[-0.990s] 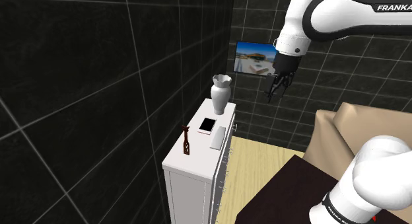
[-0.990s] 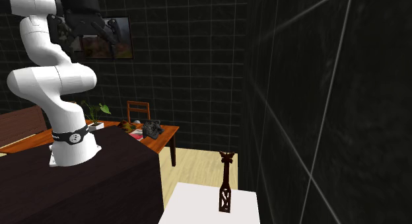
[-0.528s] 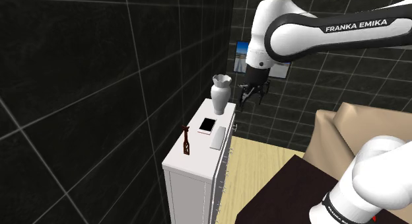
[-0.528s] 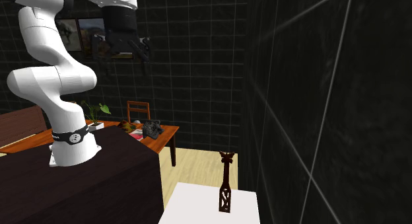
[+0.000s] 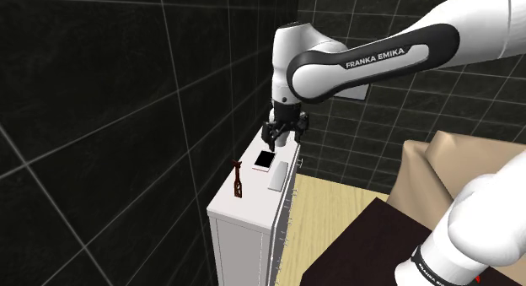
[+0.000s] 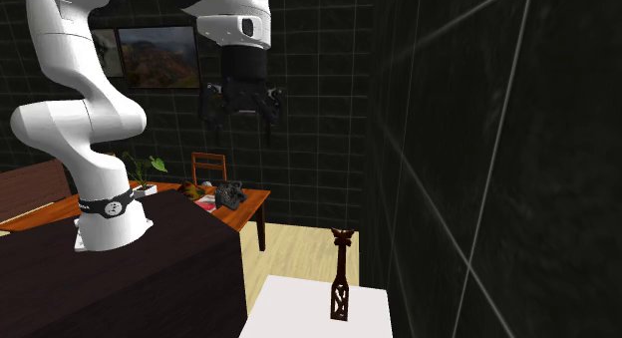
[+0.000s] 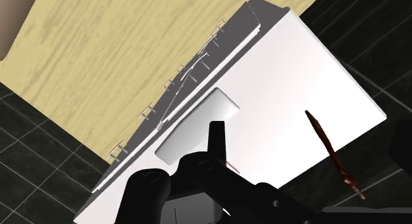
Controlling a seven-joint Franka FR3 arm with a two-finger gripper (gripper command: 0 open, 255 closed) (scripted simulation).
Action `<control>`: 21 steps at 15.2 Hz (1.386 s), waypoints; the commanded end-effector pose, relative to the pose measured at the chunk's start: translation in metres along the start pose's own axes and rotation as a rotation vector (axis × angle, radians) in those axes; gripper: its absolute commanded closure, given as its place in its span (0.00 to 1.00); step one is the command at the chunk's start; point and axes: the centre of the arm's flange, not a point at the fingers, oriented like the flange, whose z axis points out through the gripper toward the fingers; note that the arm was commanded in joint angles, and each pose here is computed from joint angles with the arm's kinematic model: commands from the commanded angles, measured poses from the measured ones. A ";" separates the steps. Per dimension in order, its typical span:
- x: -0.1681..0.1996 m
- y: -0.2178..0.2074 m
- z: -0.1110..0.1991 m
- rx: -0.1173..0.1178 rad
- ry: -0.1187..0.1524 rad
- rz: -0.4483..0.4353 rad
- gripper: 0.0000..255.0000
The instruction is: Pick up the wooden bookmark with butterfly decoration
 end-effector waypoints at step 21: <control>0.145 -0.139 0.142 -0.162 0.013 0.243 0.00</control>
